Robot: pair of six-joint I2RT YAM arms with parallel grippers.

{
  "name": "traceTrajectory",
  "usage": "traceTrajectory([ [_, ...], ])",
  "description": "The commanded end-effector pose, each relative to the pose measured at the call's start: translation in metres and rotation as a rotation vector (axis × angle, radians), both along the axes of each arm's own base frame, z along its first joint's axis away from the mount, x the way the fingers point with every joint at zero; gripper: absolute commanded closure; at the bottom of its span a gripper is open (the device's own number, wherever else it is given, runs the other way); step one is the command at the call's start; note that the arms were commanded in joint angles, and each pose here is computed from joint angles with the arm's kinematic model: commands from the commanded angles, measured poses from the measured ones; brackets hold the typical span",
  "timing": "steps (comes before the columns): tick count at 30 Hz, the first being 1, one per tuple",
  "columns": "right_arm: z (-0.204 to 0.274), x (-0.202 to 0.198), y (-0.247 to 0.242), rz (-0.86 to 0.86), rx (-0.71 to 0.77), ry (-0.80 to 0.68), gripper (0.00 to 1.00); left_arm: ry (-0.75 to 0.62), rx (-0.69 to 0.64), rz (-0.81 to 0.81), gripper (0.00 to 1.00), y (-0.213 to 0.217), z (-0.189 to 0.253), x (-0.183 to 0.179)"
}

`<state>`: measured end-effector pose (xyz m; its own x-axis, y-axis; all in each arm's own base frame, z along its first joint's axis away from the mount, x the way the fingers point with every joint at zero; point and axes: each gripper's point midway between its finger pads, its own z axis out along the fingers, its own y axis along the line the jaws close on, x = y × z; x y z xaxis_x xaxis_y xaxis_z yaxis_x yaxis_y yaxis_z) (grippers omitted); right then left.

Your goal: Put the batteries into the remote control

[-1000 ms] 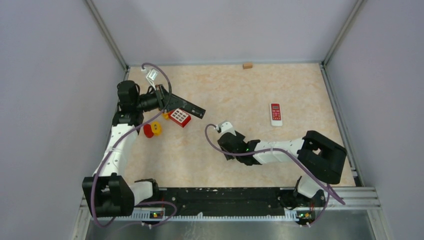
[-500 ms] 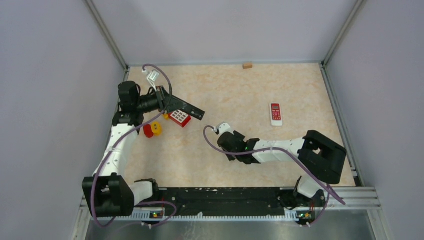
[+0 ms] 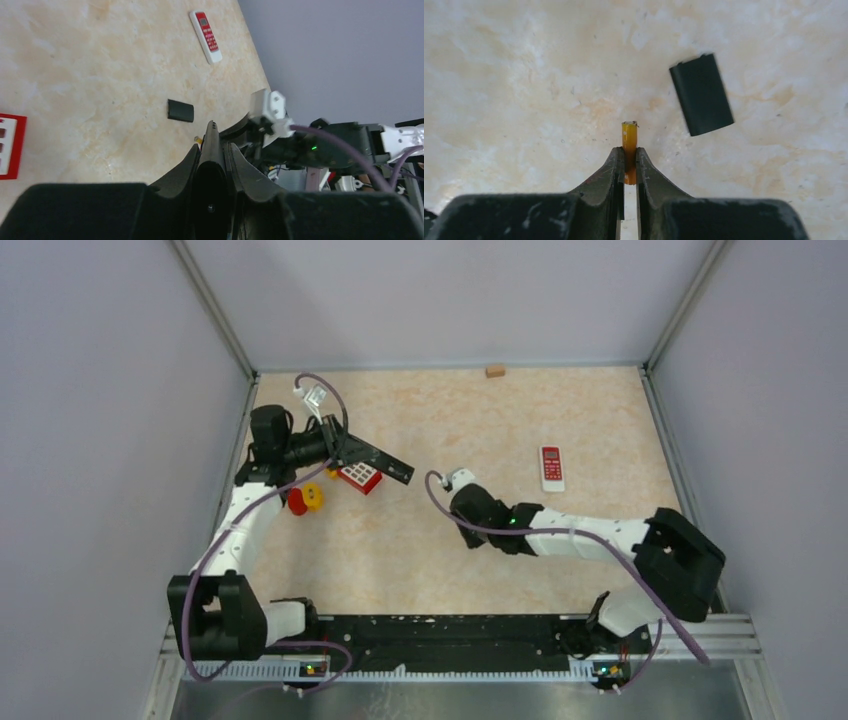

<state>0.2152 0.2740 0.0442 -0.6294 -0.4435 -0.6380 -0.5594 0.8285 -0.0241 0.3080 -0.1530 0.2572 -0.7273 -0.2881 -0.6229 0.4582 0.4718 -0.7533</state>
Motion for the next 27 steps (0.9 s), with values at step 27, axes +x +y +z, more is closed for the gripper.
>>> traceTrajectory([
  [27, 0.147, -0.009, 0.022, 0.326, 0.104, -0.088, 0.92, 0.306, -0.160, -0.373, 1.00, -0.121, -0.074, -0.046],
])
